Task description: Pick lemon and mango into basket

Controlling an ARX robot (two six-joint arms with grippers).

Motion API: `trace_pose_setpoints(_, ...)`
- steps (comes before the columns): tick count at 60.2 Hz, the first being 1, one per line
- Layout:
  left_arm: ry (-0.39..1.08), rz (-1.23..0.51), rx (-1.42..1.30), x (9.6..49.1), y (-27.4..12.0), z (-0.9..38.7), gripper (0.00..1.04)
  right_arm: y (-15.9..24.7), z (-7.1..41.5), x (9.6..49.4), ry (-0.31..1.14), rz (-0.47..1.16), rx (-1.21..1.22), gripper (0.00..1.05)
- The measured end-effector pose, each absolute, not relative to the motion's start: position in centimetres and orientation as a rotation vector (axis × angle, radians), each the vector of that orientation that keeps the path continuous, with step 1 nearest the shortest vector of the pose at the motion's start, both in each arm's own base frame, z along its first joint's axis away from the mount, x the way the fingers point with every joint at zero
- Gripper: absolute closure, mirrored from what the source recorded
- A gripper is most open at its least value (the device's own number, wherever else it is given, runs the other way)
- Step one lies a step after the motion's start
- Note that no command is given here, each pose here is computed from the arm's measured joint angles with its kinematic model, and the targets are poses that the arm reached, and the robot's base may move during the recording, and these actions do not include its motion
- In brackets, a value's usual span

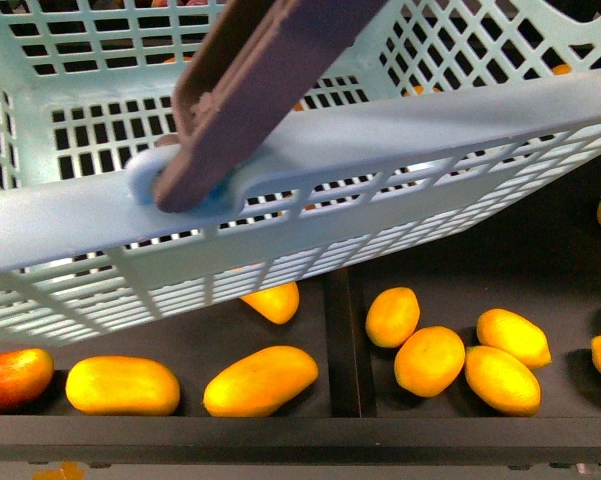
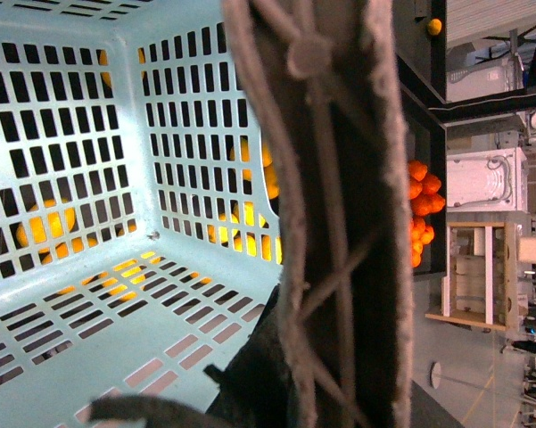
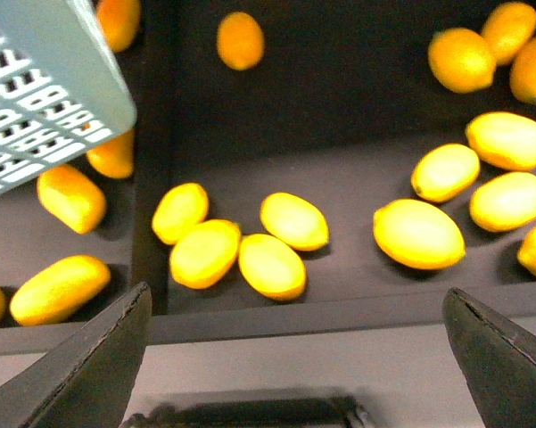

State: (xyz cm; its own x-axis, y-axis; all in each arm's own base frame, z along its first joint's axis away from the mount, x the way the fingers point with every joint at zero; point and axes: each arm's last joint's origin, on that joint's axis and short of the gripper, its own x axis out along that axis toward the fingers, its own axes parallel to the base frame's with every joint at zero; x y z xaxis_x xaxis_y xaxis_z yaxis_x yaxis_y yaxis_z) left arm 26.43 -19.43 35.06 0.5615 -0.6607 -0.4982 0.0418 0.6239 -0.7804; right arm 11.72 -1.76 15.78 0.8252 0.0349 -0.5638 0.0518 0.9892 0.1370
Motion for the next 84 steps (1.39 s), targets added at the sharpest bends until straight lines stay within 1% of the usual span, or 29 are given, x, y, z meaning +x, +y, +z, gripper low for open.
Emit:
trace_pose_setpoints(8,0.883,-0.463,-0.802,26.5,-19.4,35.0,0.99,-4.2,15.3,14.9,0.607,-0.103,0.116,0.09)
trace_pose_setpoints(16,0.883,-0.463,-0.802,26.5,-19.4,35.0,0.99,-7.7,14.0,20.5,0.631,-0.16,0.018,0.09)
trace_pose_setpoints(20,0.883,-0.463,-0.802,26.5,-19.4,35.0,0.99,-10.1,12.6,23.3,0.672,-0.212,0.007,0.09)
trace_pose_setpoints(32,0.884,-0.464,-0.802,26.5,-19.4,35.0,0.99,-14.0,7.9,27.7,0.786,-0.279,-0.015,0.09)
trace_pose_setpoints(38,0.884,-0.464,-0.802,26.5,-19.4,35.0,0.99,-14.8,6.9,29.4,0.801,-0.269,-0.049,0.09)
trace_pose_setpoints(49,0.883,-0.462,-0.802,26.5,-19.4,35.0,0.99,-15.5,5.3,32.6,0.835,-0.201,-0.132,0.09)
trace_pose_setpoints(64,0.884,-0.463,-0.801,26.5,-19.4,35.0,0.99,-16.9,1.6,36.8,0.906,-0.162,-0.174,0.09)
trace_pose_setpoints(72,0.884,-0.463,-0.802,26.5,-19.4,35.0,0.99,-17.6,0.5,38.9,0.913,-0.15,-0.185,0.09)
trace_pose_setpoints(81,0.884,-0.463,-0.802,26.5,-19.4,35.0,0.99,-17.8,-0.3,42.8,0.891,-0.121,-0.206,0.09)
trace_pose_setpoints(84,0.884,-0.463,-0.801,26.5,-19.4,35.0,0.99,-17.7,-0.4,43.4,0.889,-0.114,-0.209,0.09)
